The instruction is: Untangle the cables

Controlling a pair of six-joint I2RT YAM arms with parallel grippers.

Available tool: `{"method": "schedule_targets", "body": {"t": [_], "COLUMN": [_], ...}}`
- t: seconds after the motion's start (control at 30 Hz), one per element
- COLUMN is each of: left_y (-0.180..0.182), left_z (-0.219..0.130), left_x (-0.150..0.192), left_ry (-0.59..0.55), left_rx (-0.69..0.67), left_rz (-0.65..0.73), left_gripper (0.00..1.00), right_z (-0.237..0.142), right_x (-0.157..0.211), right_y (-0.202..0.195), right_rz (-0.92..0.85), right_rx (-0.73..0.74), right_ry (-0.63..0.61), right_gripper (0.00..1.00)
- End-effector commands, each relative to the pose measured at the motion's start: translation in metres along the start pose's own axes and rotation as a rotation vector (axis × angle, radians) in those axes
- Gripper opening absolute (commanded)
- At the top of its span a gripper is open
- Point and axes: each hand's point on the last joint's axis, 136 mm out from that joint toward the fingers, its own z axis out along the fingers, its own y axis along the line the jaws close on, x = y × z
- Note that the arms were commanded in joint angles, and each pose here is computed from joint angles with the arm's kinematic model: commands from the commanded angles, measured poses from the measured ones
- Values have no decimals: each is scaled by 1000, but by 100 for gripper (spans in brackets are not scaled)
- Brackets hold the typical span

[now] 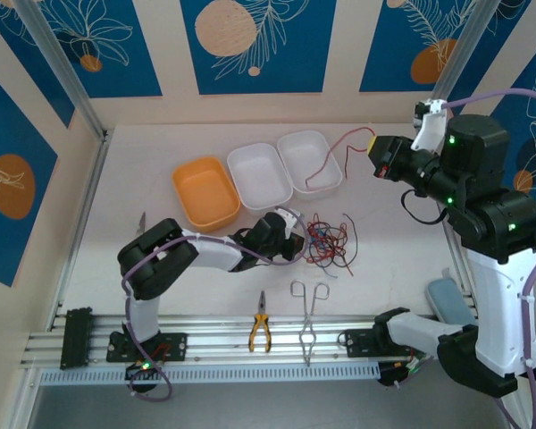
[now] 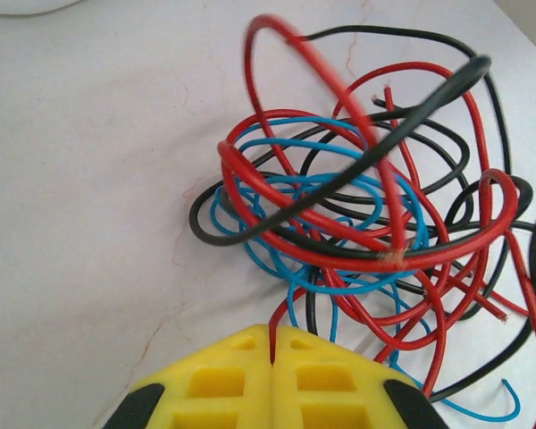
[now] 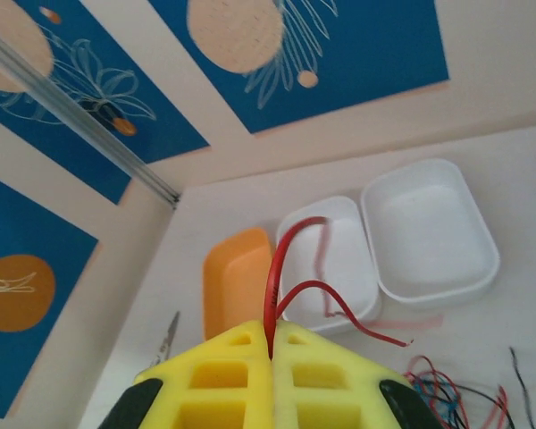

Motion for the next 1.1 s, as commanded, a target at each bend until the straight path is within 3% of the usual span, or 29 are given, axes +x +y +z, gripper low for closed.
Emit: {"method": "schedule_targets", "body": {"t": [0.0,0.13,0.37,0.67,0.83,1.0,1.07], "left_y": [7,7,-4,-14,-4,8,11], "left_z": [-6,-10,-31,-82,-116,-151,-160], "left_x": [-5,-8,-26,-55,-68,-85,-89], "left_ry": [-9,-18,-64,-155,-204,-268,-268], "left_rx": [-28,-28,2,-17,-114,-225,-262], "left_rz": [17,12,0,37,85,150,187], "left_gripper": [0,0,15,49,61,99,100], "right_z": [-15,-17,8,63,98,138,152], "right_x": [-17,-27,-33,-36,-35,-28,-26], "right_y": [25,30,24,13,3,-18,-29], "right_rz": [-50,-67,-87,-100,-95,-80,-62], "right_rx": [-107,-123,-92,-57,-37,25,54], "right_ry": [-57,-94,-83,-21,16,54,70], "right_gripper": [0,0,0,0,0,0,0]}}
